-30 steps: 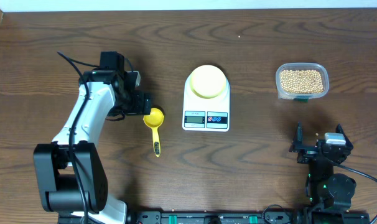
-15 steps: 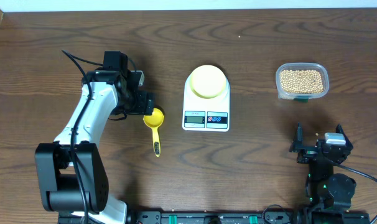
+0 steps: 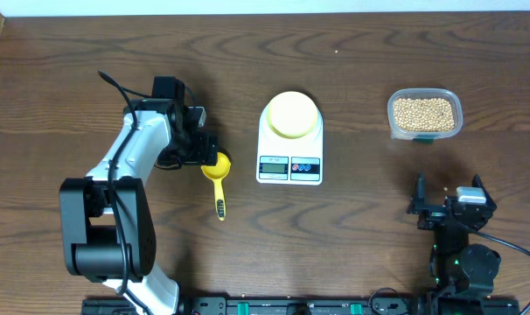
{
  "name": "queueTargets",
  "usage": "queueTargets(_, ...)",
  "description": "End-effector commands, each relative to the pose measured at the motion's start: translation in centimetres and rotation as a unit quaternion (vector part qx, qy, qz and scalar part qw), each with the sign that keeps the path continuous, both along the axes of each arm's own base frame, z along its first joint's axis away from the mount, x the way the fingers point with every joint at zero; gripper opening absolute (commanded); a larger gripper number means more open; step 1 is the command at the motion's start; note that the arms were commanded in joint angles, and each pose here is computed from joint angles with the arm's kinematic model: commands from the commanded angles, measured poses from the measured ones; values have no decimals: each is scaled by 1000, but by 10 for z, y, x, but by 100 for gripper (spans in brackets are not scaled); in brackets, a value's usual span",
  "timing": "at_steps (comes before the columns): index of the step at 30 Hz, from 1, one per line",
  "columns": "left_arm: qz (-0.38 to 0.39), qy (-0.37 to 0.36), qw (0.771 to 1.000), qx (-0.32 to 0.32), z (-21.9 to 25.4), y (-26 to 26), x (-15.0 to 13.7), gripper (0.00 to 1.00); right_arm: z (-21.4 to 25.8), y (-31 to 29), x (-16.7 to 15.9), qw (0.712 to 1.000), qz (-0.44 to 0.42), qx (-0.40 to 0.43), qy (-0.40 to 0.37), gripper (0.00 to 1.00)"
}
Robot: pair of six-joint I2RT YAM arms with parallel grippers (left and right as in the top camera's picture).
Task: Scoop item into bowl and weigh 50g on scale
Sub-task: 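Lower the left gripper and close it on the yellow scoop's cup rim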
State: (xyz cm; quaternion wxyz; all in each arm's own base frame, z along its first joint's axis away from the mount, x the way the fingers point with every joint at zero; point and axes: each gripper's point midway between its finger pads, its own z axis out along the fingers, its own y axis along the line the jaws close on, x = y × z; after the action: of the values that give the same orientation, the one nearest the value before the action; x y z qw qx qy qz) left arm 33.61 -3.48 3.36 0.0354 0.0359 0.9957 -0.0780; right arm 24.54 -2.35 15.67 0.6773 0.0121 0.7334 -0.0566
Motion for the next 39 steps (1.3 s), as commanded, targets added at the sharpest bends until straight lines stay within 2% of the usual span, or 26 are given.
queueTargets(1, -9, 5, 1000, -2, -3, -1, -3, 87, -1, 1, 0, 1000, 3, 4, 0, 99)
queueTargets(21, -11, 55, 998, -1, -35, -1, -13, 87, -1, 1, 0, 1000, 3, 4, 0, 99)
queueTargets(39, -10, 54, 998, -1, -41, -1, -10, 87, -1, 1, 0, 1000, 3, 5, 0, 99)
